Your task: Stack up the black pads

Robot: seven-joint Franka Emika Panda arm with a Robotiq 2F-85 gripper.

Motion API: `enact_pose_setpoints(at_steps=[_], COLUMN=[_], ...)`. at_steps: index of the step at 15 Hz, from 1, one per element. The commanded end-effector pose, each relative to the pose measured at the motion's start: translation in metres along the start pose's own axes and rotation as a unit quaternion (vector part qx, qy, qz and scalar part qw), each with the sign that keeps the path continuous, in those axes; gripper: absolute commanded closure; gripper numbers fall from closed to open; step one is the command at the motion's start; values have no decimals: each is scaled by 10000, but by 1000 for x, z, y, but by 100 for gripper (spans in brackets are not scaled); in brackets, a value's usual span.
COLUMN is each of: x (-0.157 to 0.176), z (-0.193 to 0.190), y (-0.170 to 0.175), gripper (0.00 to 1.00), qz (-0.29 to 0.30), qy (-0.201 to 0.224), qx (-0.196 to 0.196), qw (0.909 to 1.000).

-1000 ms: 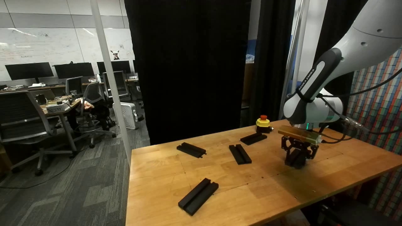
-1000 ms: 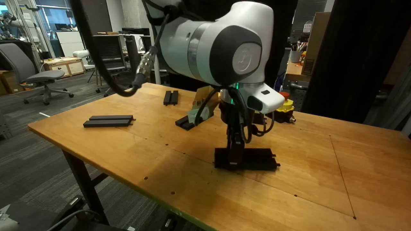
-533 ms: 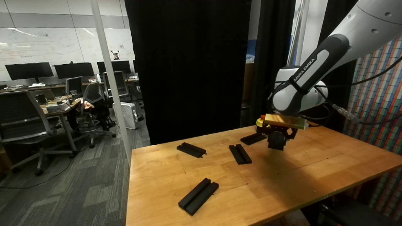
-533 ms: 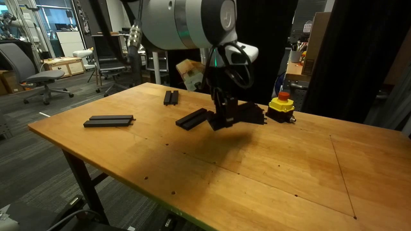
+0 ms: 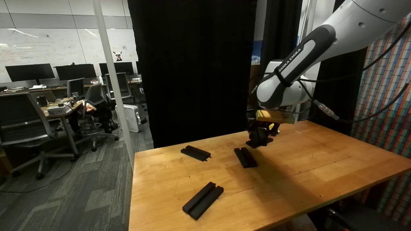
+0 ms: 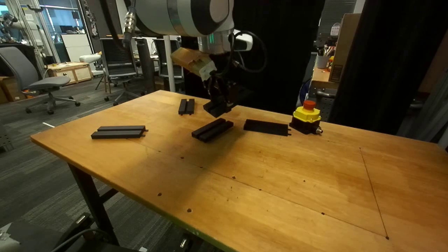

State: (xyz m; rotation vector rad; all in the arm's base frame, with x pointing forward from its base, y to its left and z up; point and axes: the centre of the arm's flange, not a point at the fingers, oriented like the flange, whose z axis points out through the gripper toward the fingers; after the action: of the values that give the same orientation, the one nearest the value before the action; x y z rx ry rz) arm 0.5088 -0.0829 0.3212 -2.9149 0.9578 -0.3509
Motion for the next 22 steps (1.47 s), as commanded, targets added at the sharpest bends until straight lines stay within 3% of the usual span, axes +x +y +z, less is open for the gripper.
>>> enact_pose_setpoints(at_steps=[1,9,16,22], x=[15,15,2,-2], z=[17,64,66,72], y=[-14,-25,-49,-48], gripper=[55,55,55,55], qz=[-421,-840,-1050,-1054], qy=[-204,-555,-581,-682], qx=[211,-54,-185,-260], qw=[9987,9949,9926,9917])
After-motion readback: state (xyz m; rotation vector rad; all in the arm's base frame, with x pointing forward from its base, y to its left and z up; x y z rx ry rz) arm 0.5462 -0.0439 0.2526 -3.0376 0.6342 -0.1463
